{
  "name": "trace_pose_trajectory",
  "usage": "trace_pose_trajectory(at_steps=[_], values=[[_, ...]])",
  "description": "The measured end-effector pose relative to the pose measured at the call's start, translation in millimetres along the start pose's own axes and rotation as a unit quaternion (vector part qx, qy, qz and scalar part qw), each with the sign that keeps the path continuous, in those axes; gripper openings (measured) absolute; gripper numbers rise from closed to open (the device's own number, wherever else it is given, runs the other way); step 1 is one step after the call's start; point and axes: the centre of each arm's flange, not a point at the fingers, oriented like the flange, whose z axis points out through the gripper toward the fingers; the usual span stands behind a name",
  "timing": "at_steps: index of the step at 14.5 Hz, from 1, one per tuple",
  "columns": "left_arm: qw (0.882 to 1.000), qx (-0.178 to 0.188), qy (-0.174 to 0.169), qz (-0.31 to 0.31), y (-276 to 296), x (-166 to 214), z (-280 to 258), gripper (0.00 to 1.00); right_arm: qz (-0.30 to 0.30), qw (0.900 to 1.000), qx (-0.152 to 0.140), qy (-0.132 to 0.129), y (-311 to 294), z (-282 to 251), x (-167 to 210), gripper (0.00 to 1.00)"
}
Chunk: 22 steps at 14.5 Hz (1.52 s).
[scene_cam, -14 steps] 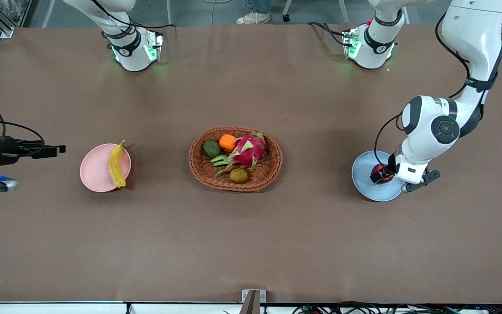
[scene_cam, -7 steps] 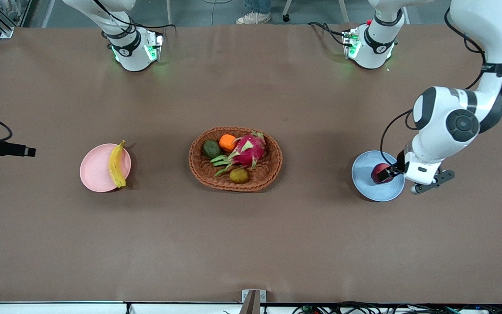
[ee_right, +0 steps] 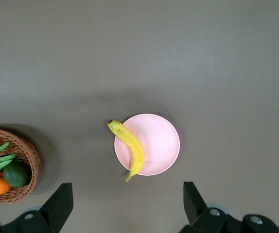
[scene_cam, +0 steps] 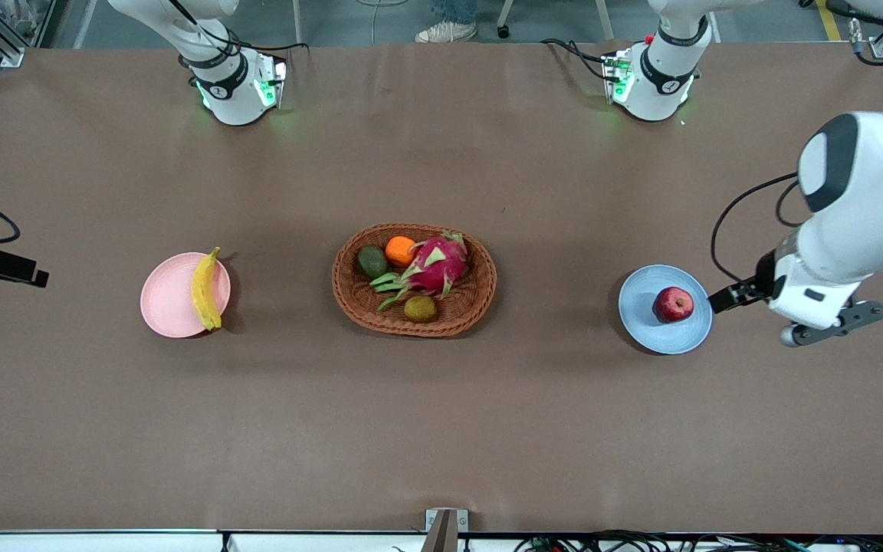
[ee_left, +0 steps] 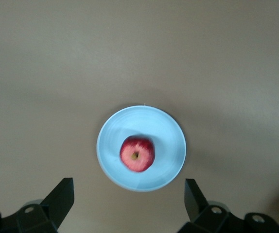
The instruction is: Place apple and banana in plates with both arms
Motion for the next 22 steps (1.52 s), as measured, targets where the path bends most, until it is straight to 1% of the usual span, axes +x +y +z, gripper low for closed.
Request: trace_pose_trajectory(at_steps=[1, 3, 4, 6, 8, 11, 14, 15, 17, 19, 22], values=[[1.0, 0.004, -0.005, 0.017, -3, -3, -20, 1.0, -0.003, 1.0, 0.0, 0.011, -4, -9, -4, 1.0], [0.999, 0.007, 0.002, 0.046, -9, -15, -59, 1.0, -0.004, 0.999, 0.001, 0.04, -4, -24, -10, 1.0], [0.998, 0.01, 0.005, 0.06, -11, -26, -78, 1.0, -0.003, 0.999, 0.001, 0.05, -3, -26, -14, 1.0], [0.997, 0.019, -0.003, 0.08, -13, -51, -106, 1.0, 0.0, 0.998, 0.003, 0.062, 0, -28, -24, 1.0], [0.995, 0.021, 0.001, 0.093, -4, -71, -125, 1.0, 0.001, 0.997, 0.002, 0.076, 2, -33, -37, 1.0], [0.994, 0.019, 0.005, 0.109, 11, -90, -135, 1.0, 0.001, 0.997, -0.005, 0.078, 4, -40, -58, 1.0], [0.995, -0.012, -0.008, 0.099, -4, -91, -135, 1.0, -0.004, 0.997, -0.005, 0.074, 0, -41, -68, 1.0], [0.995, -0.017, -0.009, 0.098, -9, -91, -135, 1.0, -0.006, 0.997, -0.005, 0.072, -3, -40, -72, 1.0], [0.995, -0.02, -0.009, 0.101, -8, -94, -137, 1.0, -0.008, 0.997, -0.008, 0.07, -4, -38, -81, 1.0], [0.993, -0.02, -0.01, 0.114, 5, -100, -136, 1.0, -0.008, 0.997, -0.012, 0.077, -2, -34, -88, 1.0], [0.992, -0.02, -0.01, 0.121, 13, -103, -133, 1.0, -0.008, 0.997, -0.016, 0.078, 0, -30, -98, 1.0]])
